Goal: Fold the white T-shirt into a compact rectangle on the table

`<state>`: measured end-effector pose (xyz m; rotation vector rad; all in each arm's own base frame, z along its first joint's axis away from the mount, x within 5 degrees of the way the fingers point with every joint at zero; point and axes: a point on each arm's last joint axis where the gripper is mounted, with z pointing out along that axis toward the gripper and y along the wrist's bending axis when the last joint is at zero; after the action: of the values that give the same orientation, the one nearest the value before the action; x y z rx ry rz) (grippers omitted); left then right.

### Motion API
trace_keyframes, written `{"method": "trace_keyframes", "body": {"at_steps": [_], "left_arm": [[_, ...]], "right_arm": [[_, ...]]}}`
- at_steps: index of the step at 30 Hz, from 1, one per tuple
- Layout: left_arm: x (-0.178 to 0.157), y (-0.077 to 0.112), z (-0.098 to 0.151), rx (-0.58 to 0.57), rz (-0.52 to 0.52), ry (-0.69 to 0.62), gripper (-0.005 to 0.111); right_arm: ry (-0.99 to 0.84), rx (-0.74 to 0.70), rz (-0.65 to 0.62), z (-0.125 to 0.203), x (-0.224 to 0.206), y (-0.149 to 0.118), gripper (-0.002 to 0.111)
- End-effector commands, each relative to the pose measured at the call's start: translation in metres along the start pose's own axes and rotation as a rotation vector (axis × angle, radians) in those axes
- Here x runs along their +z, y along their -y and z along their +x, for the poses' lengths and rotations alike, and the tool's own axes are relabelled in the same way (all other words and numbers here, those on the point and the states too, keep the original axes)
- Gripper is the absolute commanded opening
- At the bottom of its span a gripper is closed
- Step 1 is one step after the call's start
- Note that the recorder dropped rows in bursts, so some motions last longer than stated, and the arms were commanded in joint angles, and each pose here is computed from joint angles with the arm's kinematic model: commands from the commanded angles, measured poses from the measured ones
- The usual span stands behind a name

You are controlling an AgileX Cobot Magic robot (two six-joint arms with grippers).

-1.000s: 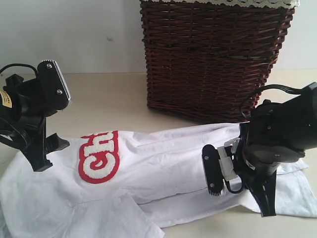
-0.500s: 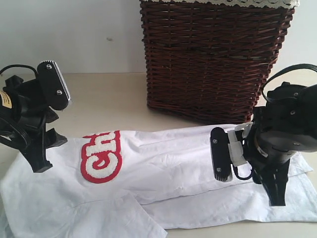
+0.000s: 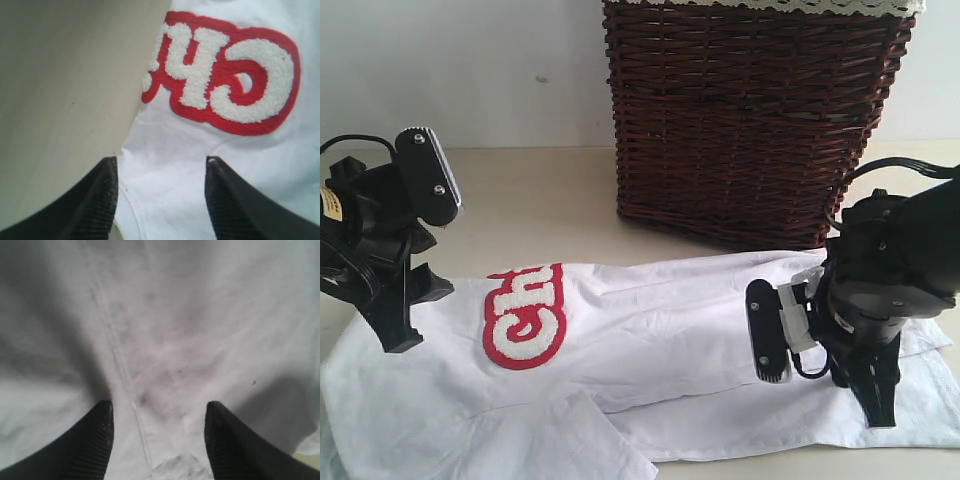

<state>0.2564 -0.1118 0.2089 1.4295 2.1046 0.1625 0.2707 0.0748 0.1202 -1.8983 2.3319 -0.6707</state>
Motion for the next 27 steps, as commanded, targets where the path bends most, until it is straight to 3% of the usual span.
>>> {"method": "trace_keyframes", "body": {"at_steps": [1,14,16,21,27], "left_arm": [[-0.001,0.001,-0.002,-0.02,-0.004,0.018,0.052],[-0.001,0.001,-0.002,-0.029,-0.002,0.02,0.052],[-0.001,0.001,-0.002,-0.029,-0.002,0.02,0.052],[-0.001,0.001,-0.002,-0.029,-0.003,0.022,0.052],[-0.001,0.001,-0.002,-0.036,-0.001,0.024,0.052]], "right_arm": [[0.032,0.013,0.018,0.002,0.004,0.005,0.054],[0.023,0.107,0.08,0.008,0.015,0.014,0.051],[0.021,0.109,0.081,0.008,0.015,0.014,0.041],[0.014,0.109,0.08,0.009,0.015,0.014,0.0],[0.002,0.14,0.096,0.014,0.004,0.016,0.0]]}}
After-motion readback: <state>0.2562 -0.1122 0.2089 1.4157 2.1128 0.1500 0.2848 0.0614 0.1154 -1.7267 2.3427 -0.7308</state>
